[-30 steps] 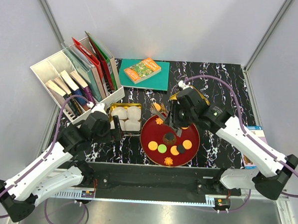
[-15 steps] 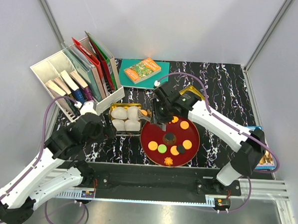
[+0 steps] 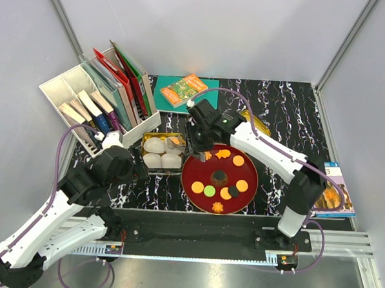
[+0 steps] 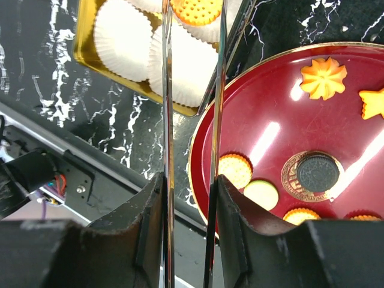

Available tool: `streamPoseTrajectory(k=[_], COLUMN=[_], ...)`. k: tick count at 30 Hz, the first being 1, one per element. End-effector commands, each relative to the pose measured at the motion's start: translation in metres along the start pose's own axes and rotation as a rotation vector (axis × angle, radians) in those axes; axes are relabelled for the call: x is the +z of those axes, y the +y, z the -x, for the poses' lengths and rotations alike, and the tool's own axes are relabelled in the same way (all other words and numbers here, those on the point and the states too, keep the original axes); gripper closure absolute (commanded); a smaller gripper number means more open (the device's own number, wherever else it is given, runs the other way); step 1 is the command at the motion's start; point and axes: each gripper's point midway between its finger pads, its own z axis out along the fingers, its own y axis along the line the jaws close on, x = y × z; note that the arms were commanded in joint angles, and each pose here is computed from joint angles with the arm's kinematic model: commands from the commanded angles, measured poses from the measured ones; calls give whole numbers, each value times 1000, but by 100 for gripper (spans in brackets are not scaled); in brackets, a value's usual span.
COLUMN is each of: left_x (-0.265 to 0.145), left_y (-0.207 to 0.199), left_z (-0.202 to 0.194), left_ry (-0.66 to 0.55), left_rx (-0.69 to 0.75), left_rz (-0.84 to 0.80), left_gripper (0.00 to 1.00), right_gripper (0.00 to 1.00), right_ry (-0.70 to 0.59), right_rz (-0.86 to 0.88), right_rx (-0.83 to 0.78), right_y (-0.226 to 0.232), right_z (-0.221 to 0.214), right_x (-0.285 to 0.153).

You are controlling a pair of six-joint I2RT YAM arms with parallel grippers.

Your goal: Pack the cookies

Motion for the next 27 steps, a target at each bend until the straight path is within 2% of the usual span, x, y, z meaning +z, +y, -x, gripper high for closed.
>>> streamPoseTrajectory(k=[1,7,11,18,24,27], left_x=[-5,-5,-5,-4,-3,-3], left_y=[-3,-2,-2,-1,-2,-3], left_z=[12,12,11,11,11,11], left_ry=[-49,-48,-47,-46,-43,-44], left_rx=[-30,-28,-29,-28,-24,-27], left_rz=[-13,-9,-7,-4,-1,-4], left_gripper=[1,1,1,1,1,1], right_gripper=[80,78,66,52,46,47], right_ry=[-41,-42,-53,-59,-63,-73], right_rz=[46,35,40,36,32,33], right_rx=[-52,-64,-66,-66,-64,-58], right_y=[16,17,20,20,18,20], right_z=[17,23,30,32,30,31], right_x=[2,11,11,9,5,0])
